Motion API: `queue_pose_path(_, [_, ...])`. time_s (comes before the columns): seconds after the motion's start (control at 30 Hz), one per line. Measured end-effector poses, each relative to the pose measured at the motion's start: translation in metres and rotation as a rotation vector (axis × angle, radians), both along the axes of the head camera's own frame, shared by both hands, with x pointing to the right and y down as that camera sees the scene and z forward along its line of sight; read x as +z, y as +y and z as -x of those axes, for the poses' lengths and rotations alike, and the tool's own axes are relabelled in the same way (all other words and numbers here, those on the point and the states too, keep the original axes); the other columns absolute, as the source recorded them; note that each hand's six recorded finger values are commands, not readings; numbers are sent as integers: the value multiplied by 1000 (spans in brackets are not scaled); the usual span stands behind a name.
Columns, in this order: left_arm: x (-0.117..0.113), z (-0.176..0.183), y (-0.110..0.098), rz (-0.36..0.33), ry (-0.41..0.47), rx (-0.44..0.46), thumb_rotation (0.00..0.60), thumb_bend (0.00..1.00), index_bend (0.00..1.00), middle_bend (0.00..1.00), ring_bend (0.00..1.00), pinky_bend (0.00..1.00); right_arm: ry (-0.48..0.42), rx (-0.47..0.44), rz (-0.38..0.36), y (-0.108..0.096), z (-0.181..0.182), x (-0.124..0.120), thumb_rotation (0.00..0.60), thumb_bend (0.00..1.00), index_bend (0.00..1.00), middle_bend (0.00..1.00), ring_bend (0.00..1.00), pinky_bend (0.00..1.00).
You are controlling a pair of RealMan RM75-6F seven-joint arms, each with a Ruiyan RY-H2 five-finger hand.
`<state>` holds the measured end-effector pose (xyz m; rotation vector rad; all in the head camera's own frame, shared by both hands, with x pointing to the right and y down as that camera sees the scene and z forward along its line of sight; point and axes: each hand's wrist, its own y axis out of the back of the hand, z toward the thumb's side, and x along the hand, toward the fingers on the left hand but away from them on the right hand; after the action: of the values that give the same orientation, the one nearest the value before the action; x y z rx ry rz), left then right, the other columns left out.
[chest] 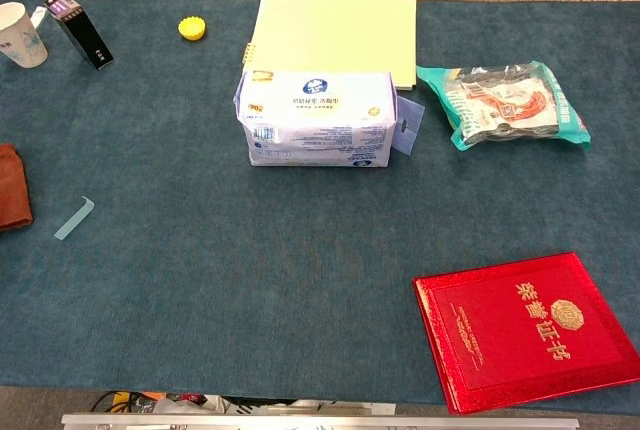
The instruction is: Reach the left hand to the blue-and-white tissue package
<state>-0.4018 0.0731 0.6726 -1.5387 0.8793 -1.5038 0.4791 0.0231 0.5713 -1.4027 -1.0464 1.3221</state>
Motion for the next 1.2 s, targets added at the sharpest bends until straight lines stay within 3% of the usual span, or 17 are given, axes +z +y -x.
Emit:
queue_pose_path(0.13, [14, -7, 6, 47, 10, -56, 600, 329, 449, 902, 862, 852, 6, 15, 2, 2, -5, 0, 600, 362, 380, 415, 267, 312])
queue_pose_path(0.33, [29, -19, 14, 94, -15, -55, 600, 325, 448, 901, 863, 854, 9, 24, 10, 3, -7, 2, 600, 362, 380, 414, 267, 312])
queue_pose_path(0.57, [33, -26, 20, 85, -21, -73, 600, 279, 469, 901, 864, 863, 5, 23, 23, 4, -6, 8, 600, 363, 380, 414, 267, 312])
queue_pose_path(1.2, [53, -54, 33, 158, 23, -131, 572, 246, 427, 902, 873, 874, 8, 44, 31, 7, -13, 11, 600, 362, 380, 415, 267, 312])
